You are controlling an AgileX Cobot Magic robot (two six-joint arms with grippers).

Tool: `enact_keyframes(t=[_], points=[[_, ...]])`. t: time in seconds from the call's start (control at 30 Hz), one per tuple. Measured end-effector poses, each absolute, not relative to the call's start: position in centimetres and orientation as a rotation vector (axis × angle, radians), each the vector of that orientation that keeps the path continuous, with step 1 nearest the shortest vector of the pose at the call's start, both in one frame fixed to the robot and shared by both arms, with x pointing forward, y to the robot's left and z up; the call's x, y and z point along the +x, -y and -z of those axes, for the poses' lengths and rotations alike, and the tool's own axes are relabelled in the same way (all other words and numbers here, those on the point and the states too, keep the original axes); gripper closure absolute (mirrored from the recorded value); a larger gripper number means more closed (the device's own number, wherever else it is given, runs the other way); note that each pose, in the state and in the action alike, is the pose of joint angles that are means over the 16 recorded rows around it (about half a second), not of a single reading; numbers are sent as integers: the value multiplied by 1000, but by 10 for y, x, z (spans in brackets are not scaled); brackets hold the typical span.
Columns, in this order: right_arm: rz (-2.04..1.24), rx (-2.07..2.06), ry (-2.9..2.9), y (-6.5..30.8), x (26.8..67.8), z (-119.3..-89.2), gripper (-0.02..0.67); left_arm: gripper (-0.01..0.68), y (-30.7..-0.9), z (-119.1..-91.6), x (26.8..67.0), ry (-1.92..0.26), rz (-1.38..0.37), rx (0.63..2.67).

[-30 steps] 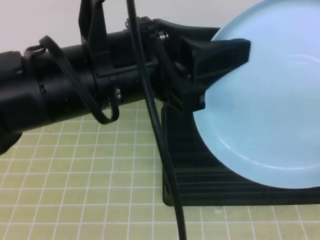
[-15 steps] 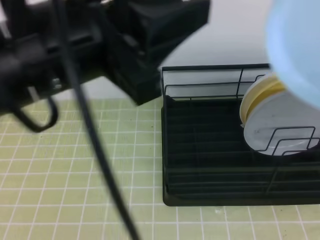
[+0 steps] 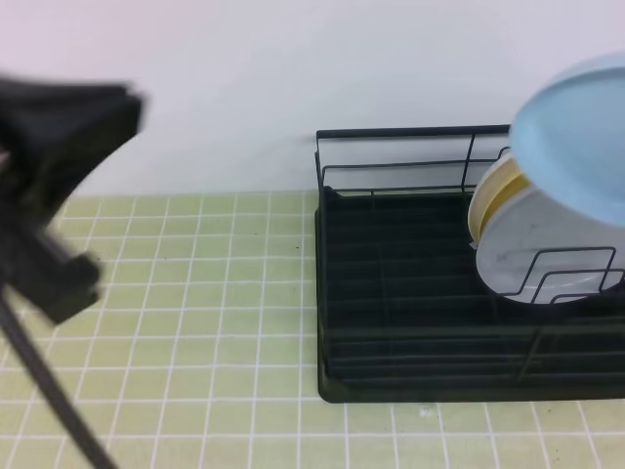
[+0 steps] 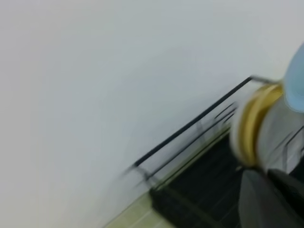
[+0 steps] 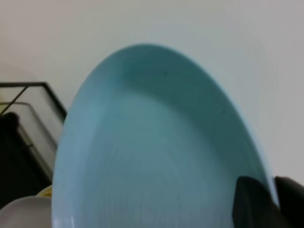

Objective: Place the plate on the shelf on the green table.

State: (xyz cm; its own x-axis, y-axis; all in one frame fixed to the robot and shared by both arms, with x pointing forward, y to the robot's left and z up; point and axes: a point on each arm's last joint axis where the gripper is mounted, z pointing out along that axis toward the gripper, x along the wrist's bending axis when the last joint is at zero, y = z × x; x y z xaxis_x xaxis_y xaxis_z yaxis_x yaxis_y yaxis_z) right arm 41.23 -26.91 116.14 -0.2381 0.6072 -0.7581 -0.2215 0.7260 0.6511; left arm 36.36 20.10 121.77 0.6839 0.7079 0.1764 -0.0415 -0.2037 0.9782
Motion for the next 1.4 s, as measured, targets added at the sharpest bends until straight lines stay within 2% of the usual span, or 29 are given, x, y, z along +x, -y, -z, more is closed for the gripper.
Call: enact_keyframes(t=[0.3,0.63,1.03,1.4], points=[[-693,166,-1862,263,462,-1142,588,673,-237,-1174,344,-735,-880,1617],[-589,-8,-2015,259,502,-1131,589,673,-251,-1136,338,-855,-930,1577],[-499,-110,-2091,261,520,-1121,589,673,-260,-1128,341,-931,-1020,1572],[-461,-132,-2097,262,527,-1115,589,673,-262,-1128,342,-952,-1035,1566]])
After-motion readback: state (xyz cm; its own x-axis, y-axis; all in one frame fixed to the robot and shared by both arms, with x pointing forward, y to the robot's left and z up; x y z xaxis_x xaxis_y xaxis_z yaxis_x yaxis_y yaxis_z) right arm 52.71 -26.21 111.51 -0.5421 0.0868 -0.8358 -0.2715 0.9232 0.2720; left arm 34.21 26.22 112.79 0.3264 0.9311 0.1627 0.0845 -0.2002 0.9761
